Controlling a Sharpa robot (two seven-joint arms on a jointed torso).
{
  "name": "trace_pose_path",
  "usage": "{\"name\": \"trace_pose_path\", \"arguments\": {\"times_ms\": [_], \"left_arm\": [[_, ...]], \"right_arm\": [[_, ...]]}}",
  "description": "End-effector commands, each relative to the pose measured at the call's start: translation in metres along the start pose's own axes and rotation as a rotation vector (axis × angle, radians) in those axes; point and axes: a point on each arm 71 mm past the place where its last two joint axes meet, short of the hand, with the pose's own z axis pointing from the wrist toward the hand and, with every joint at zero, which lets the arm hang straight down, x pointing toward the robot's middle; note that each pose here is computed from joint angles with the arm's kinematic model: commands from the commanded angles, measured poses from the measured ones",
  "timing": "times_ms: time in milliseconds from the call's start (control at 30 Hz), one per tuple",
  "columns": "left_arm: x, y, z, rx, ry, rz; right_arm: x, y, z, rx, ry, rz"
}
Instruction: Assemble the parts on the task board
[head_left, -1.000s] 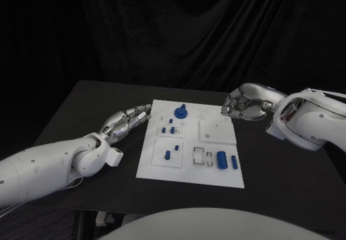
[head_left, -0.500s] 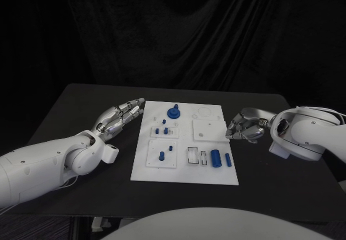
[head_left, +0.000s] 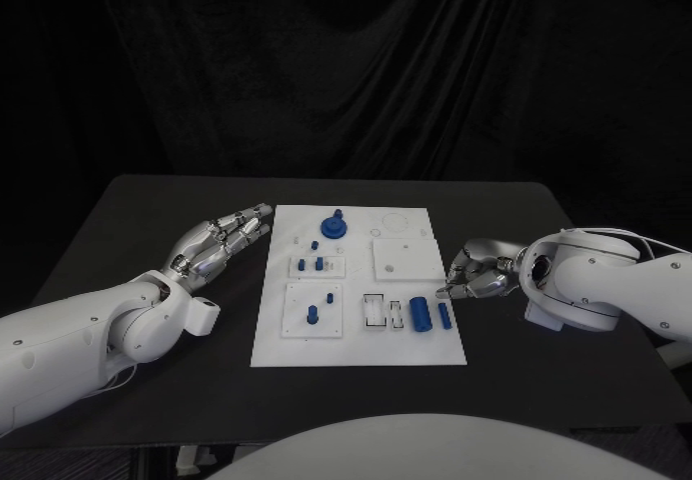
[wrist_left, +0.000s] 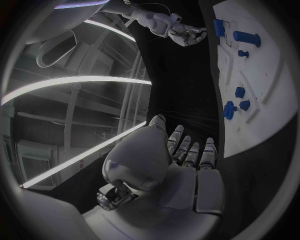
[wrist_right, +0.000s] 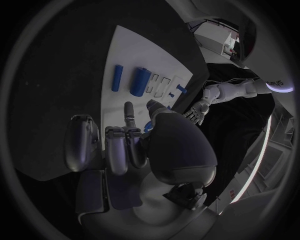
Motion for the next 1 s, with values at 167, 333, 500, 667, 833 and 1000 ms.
{"name": "trace_pose_path", "arguments": {"times_ms": [167, 333, 500, 667, 833, 1000], "left_arm": [[0.0009, -0.0070, -0.0020, 0.110, 0.014, -0.025], [0.0012, -0.0054, -0.0020, 0.097, 0.019, -0.029], [0.0016, -0.0041, -0.0021, 0.090, 0.022, -0.033], [0.0020, -0.0027, -0.0024, 0.081, 0.026, -0.037], [0.0017, -0.0012, -0.0029, 0.070, 0.028, -0.040], [0.0026, 0.0000, -0.0028, 0.061, 0.033, -0.045]], "right_arm": [[0.009, 0.004, 0.002, 0.023, -0.022, -0.099], [0.017, 0.009, 0.005, 0.011, -0.005, -0.106], [0.024, 0.011, 0.010, 0.006, 0.001, -0.107], [0.029, 0.013, 0.014, -0.004, -0.023, -0.145], [0.032, 0.016, 0.018, -0.014, -0.037, -0.170], [0.033, 0.017, 0.022, -0.012, -0.036, -0.180]]}}
